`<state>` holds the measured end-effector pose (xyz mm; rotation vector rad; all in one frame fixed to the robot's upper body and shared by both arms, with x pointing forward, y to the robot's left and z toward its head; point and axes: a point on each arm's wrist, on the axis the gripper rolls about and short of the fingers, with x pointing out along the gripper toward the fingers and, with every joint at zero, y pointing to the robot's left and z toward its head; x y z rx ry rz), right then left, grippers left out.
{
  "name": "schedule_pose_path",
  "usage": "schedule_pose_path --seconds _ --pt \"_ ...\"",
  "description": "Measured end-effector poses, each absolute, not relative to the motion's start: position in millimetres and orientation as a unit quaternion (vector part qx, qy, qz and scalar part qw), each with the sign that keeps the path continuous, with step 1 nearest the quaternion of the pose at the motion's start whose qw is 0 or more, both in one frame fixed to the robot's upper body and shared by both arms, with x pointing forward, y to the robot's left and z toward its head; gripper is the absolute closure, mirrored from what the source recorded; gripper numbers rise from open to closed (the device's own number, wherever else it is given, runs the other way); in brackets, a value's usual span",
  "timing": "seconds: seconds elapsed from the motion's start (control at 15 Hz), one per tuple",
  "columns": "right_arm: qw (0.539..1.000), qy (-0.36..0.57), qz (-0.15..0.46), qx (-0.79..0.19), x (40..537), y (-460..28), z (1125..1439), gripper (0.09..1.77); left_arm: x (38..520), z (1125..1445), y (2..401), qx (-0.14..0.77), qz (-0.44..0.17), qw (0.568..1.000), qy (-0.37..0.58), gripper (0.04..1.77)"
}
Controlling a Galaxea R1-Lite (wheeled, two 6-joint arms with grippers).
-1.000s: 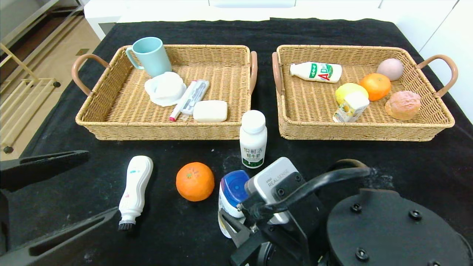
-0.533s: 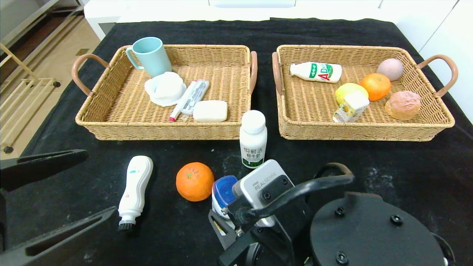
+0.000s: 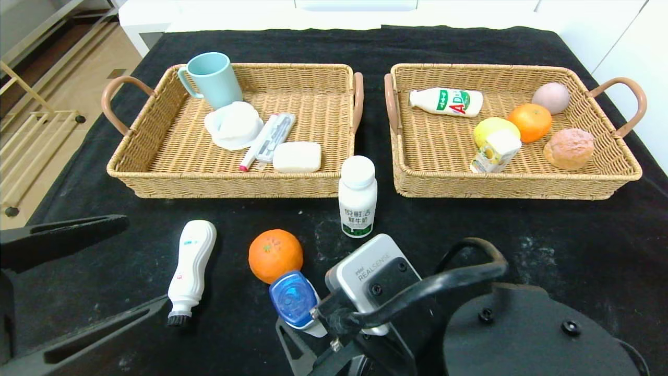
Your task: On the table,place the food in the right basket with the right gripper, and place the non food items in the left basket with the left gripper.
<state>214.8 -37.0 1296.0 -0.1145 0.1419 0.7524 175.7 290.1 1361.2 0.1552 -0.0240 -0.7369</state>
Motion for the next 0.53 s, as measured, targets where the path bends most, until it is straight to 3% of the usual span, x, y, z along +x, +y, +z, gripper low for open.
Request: schedule_pose_path --seconds 0.53 --pt "0.916 0.085 0.386 -0.073 192 -65 1288 0.26 176 1361 290 0.076 -0.361 0.929 -0.010 0.09"
